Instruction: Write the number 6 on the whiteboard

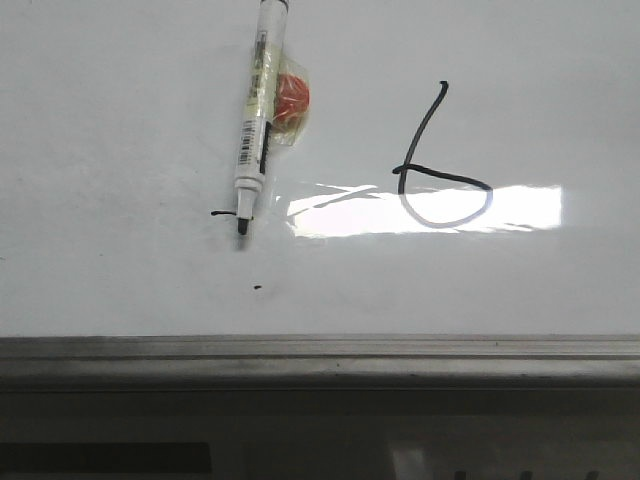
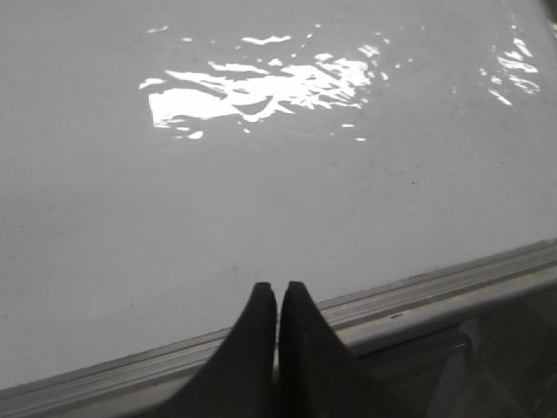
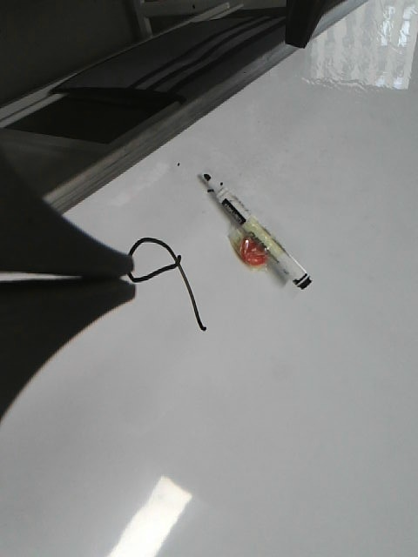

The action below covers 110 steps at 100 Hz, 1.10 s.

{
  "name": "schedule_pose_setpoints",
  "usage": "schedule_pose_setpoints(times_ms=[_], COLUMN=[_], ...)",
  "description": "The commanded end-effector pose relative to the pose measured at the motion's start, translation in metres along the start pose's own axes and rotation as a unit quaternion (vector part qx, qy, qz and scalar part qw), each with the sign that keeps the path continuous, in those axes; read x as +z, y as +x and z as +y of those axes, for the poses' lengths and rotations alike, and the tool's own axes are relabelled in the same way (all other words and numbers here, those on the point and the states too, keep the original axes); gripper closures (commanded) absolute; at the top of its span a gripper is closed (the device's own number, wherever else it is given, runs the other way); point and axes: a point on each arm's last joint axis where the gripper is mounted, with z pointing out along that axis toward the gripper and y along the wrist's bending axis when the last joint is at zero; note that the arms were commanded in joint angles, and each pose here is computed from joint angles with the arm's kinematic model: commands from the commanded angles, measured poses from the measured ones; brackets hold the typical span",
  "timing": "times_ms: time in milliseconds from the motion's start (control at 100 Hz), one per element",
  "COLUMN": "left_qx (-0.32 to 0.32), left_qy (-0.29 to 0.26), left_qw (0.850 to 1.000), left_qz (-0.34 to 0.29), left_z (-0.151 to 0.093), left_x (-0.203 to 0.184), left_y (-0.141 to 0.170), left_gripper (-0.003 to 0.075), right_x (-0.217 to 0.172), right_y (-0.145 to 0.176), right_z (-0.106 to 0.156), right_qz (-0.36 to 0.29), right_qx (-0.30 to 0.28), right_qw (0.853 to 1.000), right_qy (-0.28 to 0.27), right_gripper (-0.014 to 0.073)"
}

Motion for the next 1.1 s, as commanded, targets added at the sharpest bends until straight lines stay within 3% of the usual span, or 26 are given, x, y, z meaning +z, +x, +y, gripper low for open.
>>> schedule_pose_setpoints(times_ms=[0,800,880,960,1090], left_qx=[-0.015,-0.02,-0.02,-0.02,-0.02], left_qy=[-0.007,-0.005,-0.005,-0.005,-0.005], left_qw=[0.999,0.999,0.999,0.999,0.999], left_qz=[-0.029,-0.028,-0.028,-0.028,-0.028], left_z=[0.001,0.001,0.001,0.001,0.001], left_x=[0.0,0.0,0.0,0.0,0.0], left_y=[0.001,0.002,0.002,0.002,0.002], left_gripper=[0.0741,0.0741,0.0741,0.0741,0.0741], right_x=[-0.002,-0.002,0.003,0.015,0.037], right_y=[-0.012,-0.012,-0.003,0.003,0.02], right_z=[-0.004,-0.004,-0.006,-0.003,0.005], right_qz=[-0.039,-0.036,-0.01,-0.037,-0.086], right_qx=[-0.008,-0.008,-0.042,-0.06,0.034], right_qw=[0.999,0.999,0.998,0.996,0.989], right_qy=[0.015,0.015,0.038,0.06,0.111], right_gripper=[0.066,0.066,0.066,0.066,0.066])
